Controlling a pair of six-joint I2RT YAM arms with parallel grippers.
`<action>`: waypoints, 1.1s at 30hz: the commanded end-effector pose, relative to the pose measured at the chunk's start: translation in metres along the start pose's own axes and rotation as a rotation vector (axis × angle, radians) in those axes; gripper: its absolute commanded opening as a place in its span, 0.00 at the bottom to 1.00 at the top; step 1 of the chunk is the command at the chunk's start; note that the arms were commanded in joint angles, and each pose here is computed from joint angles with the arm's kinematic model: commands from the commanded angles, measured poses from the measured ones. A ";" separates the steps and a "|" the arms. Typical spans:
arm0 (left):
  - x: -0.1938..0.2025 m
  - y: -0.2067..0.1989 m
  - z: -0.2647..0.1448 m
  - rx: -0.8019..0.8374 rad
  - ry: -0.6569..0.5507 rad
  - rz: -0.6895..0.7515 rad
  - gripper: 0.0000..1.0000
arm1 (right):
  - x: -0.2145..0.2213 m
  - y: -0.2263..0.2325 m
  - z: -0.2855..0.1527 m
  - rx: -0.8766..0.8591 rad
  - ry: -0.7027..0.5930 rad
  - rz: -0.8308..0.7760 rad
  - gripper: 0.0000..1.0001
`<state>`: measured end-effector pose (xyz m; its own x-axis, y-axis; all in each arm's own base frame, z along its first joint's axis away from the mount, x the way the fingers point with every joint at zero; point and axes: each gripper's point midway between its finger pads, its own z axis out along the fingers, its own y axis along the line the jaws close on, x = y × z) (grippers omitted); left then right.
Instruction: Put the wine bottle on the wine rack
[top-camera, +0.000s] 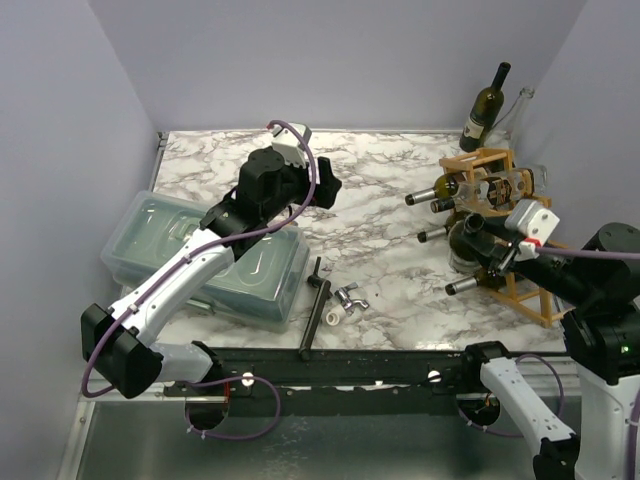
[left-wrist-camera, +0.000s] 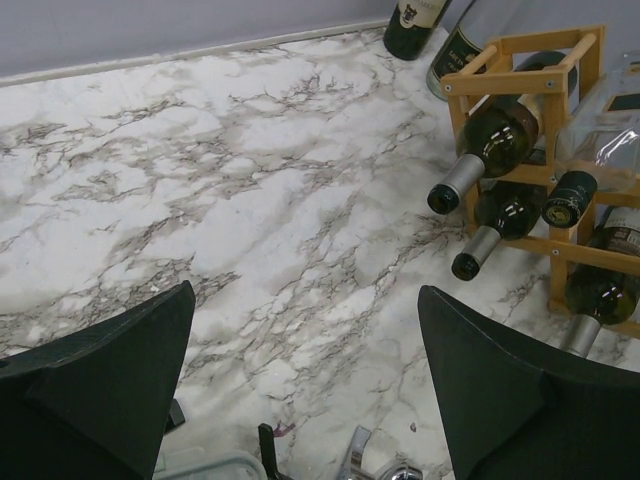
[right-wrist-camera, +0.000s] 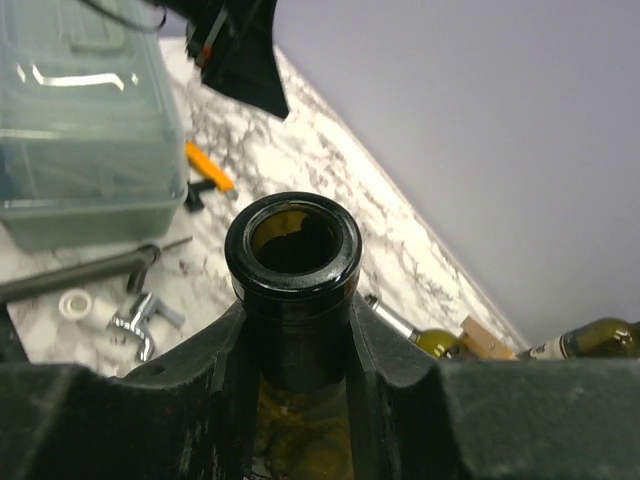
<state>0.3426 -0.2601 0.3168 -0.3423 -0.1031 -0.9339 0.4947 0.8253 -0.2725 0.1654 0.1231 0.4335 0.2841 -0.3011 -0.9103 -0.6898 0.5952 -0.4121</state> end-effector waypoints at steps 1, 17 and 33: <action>-0.012 0.000 -0.006 -0.030 -0.026 0.031 0.94 | 0.015 0.010 -0.018 -0.020 0.091 -0.169 0.00; 0.003 0.003 0.005 -0.054 0.019 0.060 0.94 | 0.077 0.047 -0.036 -0.174 0.270 -0.232 0.00; 0.029 0.009 0.023 -0.087 0.099 0.088 0.94 | 0.084 0.055 -0.056 -0.188 0.301 -0.314 0.00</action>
<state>0.3498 -0.2660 0.2803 -0.3866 0.0024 -0.9223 0.4660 0.8635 -0.1930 0.1126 0.0970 0.3101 0.2194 -0.6534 -0.7245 -0.8021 0.3020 -0.5152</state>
